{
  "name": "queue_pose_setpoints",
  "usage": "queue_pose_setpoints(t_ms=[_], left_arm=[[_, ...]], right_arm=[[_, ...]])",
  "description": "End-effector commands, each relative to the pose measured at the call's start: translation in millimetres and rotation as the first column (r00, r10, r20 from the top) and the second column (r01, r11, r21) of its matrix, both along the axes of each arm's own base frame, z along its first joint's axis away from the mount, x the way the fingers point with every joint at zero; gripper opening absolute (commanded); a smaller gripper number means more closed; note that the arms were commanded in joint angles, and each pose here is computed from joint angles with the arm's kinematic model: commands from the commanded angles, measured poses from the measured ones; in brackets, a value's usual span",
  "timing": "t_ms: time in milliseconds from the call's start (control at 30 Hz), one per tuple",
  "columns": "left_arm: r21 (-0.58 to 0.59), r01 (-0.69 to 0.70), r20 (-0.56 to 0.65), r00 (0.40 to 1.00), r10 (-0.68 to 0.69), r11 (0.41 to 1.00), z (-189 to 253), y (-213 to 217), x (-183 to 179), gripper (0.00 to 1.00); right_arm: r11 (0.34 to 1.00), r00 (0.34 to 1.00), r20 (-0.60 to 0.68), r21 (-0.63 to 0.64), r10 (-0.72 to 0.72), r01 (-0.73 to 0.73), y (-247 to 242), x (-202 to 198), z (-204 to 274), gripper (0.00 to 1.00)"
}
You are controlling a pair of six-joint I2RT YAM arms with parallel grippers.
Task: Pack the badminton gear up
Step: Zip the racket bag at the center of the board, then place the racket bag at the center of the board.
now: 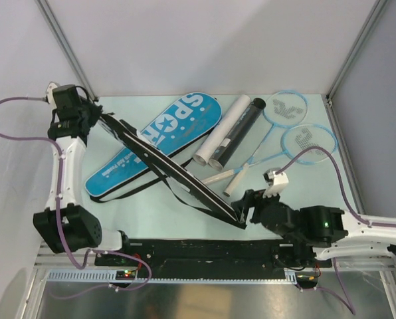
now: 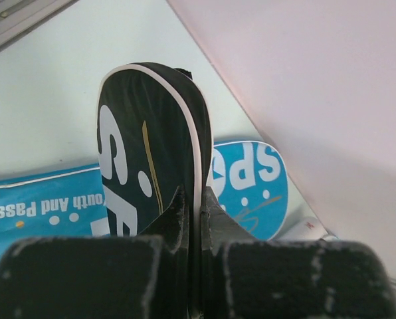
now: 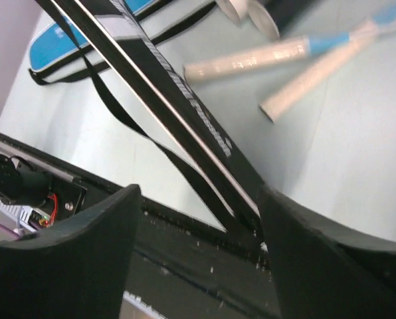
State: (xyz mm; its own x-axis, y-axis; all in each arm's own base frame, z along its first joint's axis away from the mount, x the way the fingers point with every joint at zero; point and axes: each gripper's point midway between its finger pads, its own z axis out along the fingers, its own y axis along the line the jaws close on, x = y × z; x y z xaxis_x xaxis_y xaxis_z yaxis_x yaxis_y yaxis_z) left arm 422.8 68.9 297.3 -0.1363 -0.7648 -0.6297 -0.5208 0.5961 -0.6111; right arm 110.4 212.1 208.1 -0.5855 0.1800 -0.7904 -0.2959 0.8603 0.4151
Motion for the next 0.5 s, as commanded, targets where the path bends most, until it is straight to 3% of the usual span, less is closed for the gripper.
queue_pose_setpoints(t_ms=[0,133,300,467], left_arm=[[-0.012,0.096,0.153,0.984,-0.093,0.995,42.2,-26.7,-16.6,0.0],[-0.045,0.155,0.173,0.974,-0.145,0.987,42.8,-49.5,-33.1,0.0],[-0.006,0.193,0.203,0.961,-0.188,0.981,51.0,-73.1,-51.2,0.0],[0.054,0.181,0.228,0.955,-0.189,0.982,65.7,-80.3,-56.5,0.0]], right_arm=[[0.977,0.933,0.293,-0.034,0.209,-0.208,40.8,31.5,68.0,0.81],[0.941,0.873,0.356,-0.074,0.333,-0.329,79.6,60.4,77.3,0.93],[0.886,0.822,0.331,-0.205,0.463,-0.416,136.0,87.5,64.8,0.94],[0.854,0.833,0.254,-0.327,0.492,-0.405,172.8,107.1,39.5,0.91]])
